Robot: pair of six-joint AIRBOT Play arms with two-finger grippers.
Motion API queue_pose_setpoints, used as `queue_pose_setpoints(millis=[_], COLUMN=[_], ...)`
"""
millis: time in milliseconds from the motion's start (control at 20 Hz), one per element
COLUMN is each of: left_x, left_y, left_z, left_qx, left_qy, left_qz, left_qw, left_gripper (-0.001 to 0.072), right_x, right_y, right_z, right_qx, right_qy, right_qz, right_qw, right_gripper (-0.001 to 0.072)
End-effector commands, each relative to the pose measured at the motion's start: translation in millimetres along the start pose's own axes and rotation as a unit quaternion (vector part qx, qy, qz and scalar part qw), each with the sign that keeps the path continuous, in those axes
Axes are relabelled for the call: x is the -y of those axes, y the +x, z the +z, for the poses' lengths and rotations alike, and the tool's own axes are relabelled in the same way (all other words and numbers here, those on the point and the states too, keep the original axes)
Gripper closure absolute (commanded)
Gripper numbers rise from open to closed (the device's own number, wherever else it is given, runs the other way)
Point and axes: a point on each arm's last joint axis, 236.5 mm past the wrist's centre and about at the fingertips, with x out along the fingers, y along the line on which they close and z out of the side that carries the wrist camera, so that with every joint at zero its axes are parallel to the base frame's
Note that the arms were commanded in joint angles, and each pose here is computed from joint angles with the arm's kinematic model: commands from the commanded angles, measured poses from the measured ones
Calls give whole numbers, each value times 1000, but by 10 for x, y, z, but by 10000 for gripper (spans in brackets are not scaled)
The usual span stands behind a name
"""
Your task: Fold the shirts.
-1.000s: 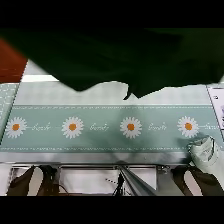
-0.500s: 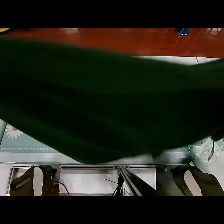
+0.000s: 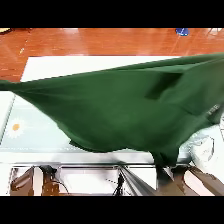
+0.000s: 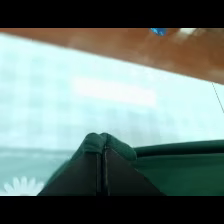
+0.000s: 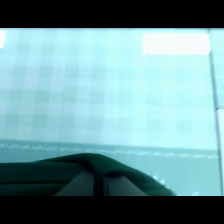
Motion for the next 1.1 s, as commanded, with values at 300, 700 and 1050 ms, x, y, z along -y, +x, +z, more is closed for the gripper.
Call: queue_pose_setpoints(millis=[300, 700, 1050], left_x=[-646, -729, -856], left_y=[1266, 2728, 3002], left_z=[-104, -638, -1404], left_qx=[-28, -95, -226], left_qy=[-125, -108, -144], left_qz=[-72, -57, -60], left_qw=[989, 988, 962], left_gripper=[690, 689, 613], right_x=[-144, -169, -130], right_y=[2208, 3293, 3677], right_z=[178, 190, -434], right_qx=[-143, -142, -261], right_qy=[12, 33, 33], right_qz=[91, 78, 82], right_qw=[985, 986, 961], right_gripper=[688, 686, 404])
